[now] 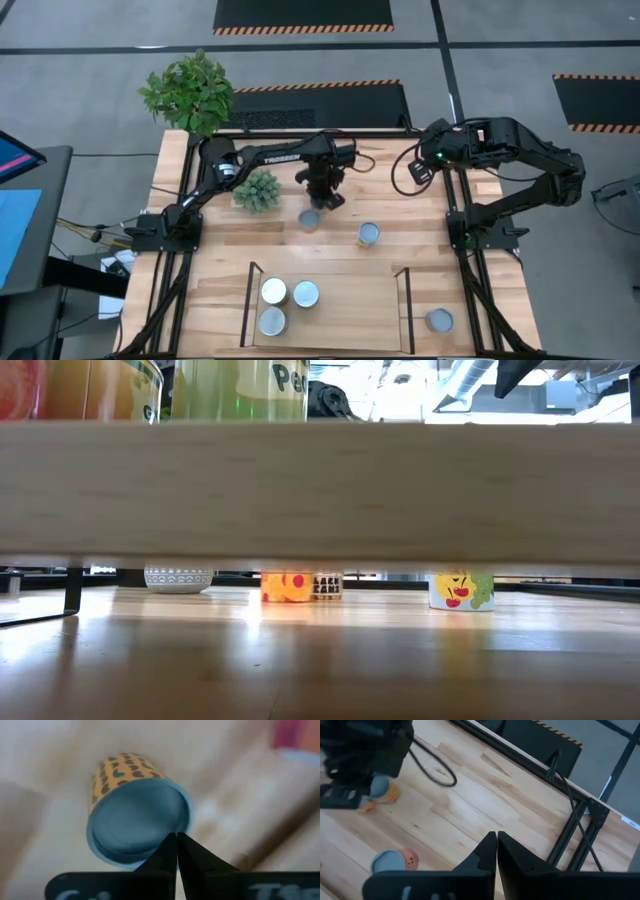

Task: Pick and place cans onto a shelf
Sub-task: Move the can of black beans to the center

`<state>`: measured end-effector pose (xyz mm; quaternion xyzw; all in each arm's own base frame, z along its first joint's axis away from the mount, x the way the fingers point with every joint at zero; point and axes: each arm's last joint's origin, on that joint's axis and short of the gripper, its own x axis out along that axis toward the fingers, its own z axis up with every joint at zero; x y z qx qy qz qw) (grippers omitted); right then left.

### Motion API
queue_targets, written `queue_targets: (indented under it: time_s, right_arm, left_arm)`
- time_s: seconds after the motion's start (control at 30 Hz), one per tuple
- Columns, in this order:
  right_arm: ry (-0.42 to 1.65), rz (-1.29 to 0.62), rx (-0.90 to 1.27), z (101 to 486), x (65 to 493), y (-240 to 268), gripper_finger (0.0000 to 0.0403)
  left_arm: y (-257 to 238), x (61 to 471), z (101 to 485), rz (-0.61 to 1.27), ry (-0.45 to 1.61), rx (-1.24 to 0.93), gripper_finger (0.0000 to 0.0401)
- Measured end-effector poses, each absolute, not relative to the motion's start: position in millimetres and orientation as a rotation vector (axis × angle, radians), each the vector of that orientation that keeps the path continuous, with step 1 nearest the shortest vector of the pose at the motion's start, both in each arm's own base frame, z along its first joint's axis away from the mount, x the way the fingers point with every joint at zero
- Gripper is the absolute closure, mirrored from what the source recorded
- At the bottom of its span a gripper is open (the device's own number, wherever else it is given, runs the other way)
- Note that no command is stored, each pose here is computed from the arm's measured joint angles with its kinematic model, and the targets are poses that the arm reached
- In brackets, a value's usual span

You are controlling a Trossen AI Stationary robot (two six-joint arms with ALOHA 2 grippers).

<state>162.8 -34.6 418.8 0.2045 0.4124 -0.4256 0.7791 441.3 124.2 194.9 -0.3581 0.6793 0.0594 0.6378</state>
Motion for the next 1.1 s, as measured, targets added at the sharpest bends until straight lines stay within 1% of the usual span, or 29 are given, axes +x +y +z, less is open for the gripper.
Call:
queue_targets:
  time_s: [0.13, 0.27, 0.33, 0.4, 0.5, 0.57, 0.73, 0.87, 0.93, 1.03, 1.1]
  right_arm:
    - [0.903, -0.906, 0.419, 419, 163, -35, 0.0365]
    - [0.918, -0.889, 0.387, 419, 163, -35, 0.0365]
    - [0.927, -0.879, 0.368, 419, 163, -35, 0.0365]
    - [0.929, -0.877, 0.366, 419, 163, -35, 0.0365]
    - [0.928, -0.878, 0.365, 419, 163, -35, 0.0365]
    - [0.928, -0.878, 0.366, 419, 163, -35, 0.0365]
    - [0.926, -0.878, 0.371, 419, 163, -34, 0.0365]
    - [0.927, -0.863, 0.361, 419, 163, -31, 0.0365]
    - [0.928, -0.854, 0.360, 419, 164, -29, 0.0365]
    - [0.926, -0.835, 0.360, 419, 165, -25, 0.0365]
    - [0.926, -0.818, 0.354, 419, 165, -21, 0.0365]
  left_arm:
    - [109, 450, 210, 0.048, 1.508, -0.769, 0.0401]
    - [97, 455, 242, -0.003, 1.420, -0.653, 0.0401]
    - [91, 452, 263, 0.056, 1.393, -0.498, 0.0401]
    - [85, 447, 279, 0.177, 1.349, -0.287, 0.0401]
    - [84, 446, 287, 0.382, 1.302, -0.061, 0.0401]
    - [91, 446, 280, 0.439, 1.324, -0.019, 0.0401]
    - [109, 461, 237, 0.475, 1.318, -0.088, 0.0401]
    - [108, 475, 236, 0.424, 1.213, -0.055, 0.0401]
    - [108, 479, 228, 0.409, 1.217, -0.045, 0.0401]
    - [110, 471, 216, 0.486, 1.331, -0.017, 0.0401]
    - [116, 463, 215, 0.551, 1.393, -0.024, 0.0401]
